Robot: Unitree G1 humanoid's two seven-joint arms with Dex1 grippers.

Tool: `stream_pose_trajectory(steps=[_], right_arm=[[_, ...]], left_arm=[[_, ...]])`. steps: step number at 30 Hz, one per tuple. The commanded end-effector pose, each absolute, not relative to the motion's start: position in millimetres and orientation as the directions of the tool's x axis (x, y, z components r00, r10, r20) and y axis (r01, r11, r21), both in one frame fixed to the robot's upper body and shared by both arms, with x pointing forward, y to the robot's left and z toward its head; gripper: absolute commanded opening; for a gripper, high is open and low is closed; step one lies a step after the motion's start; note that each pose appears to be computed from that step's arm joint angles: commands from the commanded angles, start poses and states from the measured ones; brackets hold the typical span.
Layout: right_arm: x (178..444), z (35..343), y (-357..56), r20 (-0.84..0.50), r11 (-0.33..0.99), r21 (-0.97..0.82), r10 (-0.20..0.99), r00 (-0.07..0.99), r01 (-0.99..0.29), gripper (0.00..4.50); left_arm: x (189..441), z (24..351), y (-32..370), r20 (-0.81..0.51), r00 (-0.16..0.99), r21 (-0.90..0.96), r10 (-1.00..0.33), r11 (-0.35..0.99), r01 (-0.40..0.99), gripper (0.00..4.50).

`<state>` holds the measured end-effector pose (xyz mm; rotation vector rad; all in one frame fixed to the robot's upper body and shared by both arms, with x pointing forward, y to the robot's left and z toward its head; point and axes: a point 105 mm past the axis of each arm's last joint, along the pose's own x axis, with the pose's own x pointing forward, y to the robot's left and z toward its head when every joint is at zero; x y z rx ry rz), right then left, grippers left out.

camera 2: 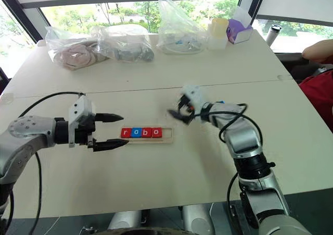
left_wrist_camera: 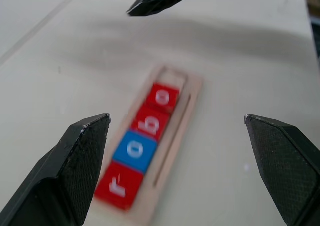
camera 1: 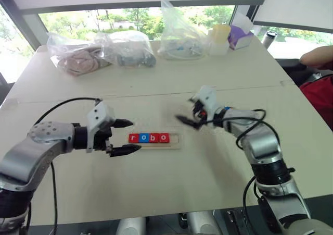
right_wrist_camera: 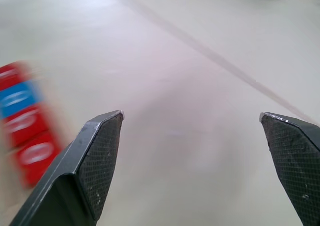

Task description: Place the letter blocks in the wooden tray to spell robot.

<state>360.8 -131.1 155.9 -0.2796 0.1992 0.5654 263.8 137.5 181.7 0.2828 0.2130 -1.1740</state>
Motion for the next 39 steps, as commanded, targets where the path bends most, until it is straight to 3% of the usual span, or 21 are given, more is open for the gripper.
stream_pose_trajectory(steps=[1, 4, 9, 15, 18, 23, 27, 32, 39], right_arm=[[363, 150, -168, -0.261, 0.903, -0.218, 0.311, 0.914, -0.369, 4.42], [364, 139, -180, -0.283, 0.924, -0.217, 0.249, 0.926, -0.315, 4.42], [383, 123, -209, -0.295, 0.940, -0.281, 0.109, 0.949, -0.196, 4.42], [388, 107, -218, -0.354, 0.958, -0.212, 0.110, 0.929, -0.194, 4.42], [389, 103, -218, -0.366, 0.959, -0.199, 0.120, 0.923, -0.203, 3.63], [388, 104, -216, -0.367, 0.957, -0.217, 0.101, 0.925, -0.191, 1.19], [386, 109, -213, -0.341, 0.955, -0.248, 0.072, 0.937, -0.163, 1.20], [382, 132, -209, -0.258, 0.981, -0.193, -0.030, 0.966, -0.021, 1.20], [328, 131, -163, -0.338, 0.999, -0.025, -0.053, 0.940, 0.048, 1.20]], left_arm=[[263, 199, 121, -0.244, 0.331, 0.110, -0.912, 0.313, 0.943, 4.50], [267, 202, 112, -0.214, 0.312, 0.092, -0.926, 0.299, 0.950, 4.50], [295, 195, 100, -0.181, 0.368, 0.125, -0.912, 0.350, 0.928, 4.50], [298, 181, 103, -0.228, 0.370, 0.137, -0.901, 0.347, 0.928, 4.50], [299, 175, 107, -0.242, 0.382, 0.141, -0.892, 0.357, 0.923, 4.50], [297, 171, 108, -0.249, 0.388, 0.145, -0.887, 0.362, 0.921, 4.50], [297, 167, 108, -0.255, 0.390, 0.145, -0.885, 0.363, 0.920, 4.50], [298, 165, 107, -0.257, 0.389, 0.147, -0.884, 0.362, 0.920, 4.50], [298, 161, 108, -0.266, 0.376, 0.142, -0.888, 0.350, 0.926, 4.50]])
